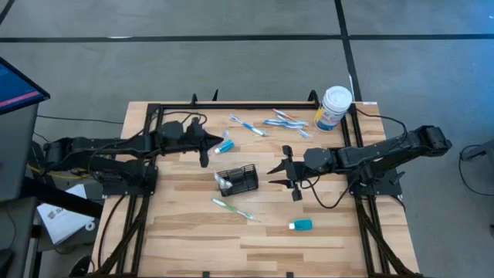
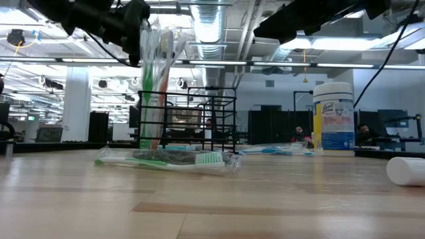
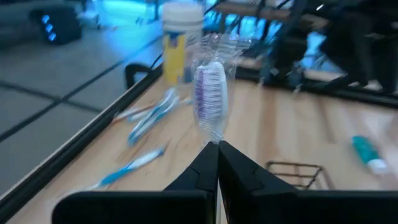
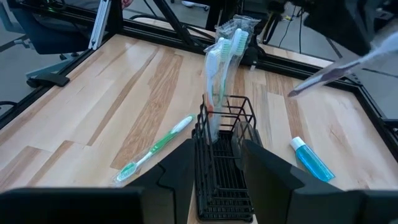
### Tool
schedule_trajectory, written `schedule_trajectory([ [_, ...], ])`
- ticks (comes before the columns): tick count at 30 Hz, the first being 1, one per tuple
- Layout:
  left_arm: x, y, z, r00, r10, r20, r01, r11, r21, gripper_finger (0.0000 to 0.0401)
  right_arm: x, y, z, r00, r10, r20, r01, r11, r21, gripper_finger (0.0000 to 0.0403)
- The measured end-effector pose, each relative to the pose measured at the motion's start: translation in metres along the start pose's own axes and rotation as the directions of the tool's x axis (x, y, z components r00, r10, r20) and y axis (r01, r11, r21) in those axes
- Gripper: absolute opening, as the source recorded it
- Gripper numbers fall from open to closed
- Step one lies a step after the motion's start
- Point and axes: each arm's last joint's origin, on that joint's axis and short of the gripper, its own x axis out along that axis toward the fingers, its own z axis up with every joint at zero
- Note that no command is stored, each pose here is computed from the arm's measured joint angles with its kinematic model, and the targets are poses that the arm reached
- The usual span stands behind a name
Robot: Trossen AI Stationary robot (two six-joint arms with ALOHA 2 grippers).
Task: Pick & Place toothbrushing station
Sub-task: Put the purple toothbrush into the wire organizer
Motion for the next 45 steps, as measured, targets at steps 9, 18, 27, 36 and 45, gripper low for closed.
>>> schedule_trajectory([
  [9,-0.005,-0.015,-0.022,0.984,-0.091,0.156,0.093,0.996,-0.006,0.0,0.0,0.0,0.0,1.0,0.0,0.0,0.0,1.0,0.0,0.0123],
  [18,-0.011,-0.026,-0.029,0.955,-0.153,0.256,0.159,0.987,-0.003,0.0,0.0,0.0,0.0,1.0,0.0,0.0,0.0,1.0,0.0,0.0123],
  [27,-0.021,-0.034,-0.037,0.909,-0.21,0.359,0.224,0.975,0.003,0.0,0.0,0.0,0.0,1.0,0.0,0.0,0.0,1.0,0.0,0.0122],
  [36,-0.031,-0.041,-0.052,0.895,-0.212,0.393,0.225,0.974,0.013,0.0,0.0,0.0,0.0,1.0,0.0,0.0,0.0,1.0,0.0,0.0122],
  [45,-0.037,-0.043,-0.058,0.865,-0.229,0.446,0.245,0.969,0.022,0.0,0.0,0.0,0.0,1.0,0.0,0.0,0.0,1.0,0.0,0.0122],
])
